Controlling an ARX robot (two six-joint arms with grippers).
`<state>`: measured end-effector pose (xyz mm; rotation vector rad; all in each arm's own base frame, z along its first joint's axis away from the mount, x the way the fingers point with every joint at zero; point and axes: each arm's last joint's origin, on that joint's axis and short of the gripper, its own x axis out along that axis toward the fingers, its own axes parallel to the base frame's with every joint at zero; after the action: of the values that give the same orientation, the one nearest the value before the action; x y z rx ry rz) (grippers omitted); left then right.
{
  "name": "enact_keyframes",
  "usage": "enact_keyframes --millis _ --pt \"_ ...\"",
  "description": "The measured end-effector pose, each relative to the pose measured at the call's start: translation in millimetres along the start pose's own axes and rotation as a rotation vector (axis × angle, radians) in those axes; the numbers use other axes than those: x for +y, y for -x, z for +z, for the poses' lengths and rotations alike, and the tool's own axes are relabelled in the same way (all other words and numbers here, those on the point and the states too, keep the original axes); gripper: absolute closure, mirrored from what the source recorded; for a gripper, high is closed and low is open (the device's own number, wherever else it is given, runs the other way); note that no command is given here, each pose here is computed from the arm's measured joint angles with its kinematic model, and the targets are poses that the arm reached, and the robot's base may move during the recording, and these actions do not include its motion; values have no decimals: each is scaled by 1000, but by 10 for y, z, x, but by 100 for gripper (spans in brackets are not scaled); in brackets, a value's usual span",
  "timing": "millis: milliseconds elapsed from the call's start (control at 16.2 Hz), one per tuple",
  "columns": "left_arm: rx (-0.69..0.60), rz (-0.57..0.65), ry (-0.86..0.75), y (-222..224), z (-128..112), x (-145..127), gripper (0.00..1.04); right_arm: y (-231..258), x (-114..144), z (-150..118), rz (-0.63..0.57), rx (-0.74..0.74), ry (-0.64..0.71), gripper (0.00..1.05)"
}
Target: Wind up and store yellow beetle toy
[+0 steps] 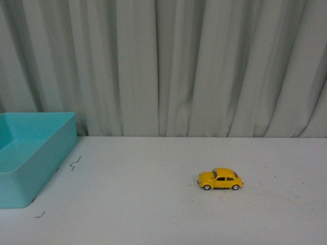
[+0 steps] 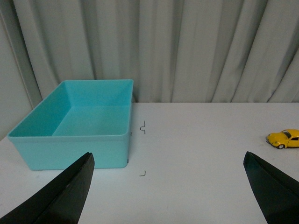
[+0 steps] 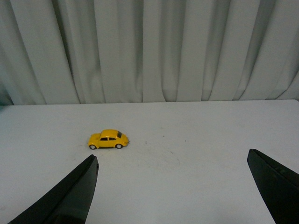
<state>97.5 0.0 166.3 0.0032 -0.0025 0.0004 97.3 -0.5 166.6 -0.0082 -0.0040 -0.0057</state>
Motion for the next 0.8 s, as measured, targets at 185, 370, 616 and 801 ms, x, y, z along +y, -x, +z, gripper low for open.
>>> enact_keyframes --millis 185,370,616,801 --pt "0 0 0 0 0 0 7 0 0 0 0 0 0 7" --pt "0 0 0 0 0 0 7 0 0 0 0 0 0 7" --pt "0 0 0 0 0 0 7 0 0 0 0 0 0 7" --pt "0 0 0 0 0 0 7 0 0 0 0 0 0 7"
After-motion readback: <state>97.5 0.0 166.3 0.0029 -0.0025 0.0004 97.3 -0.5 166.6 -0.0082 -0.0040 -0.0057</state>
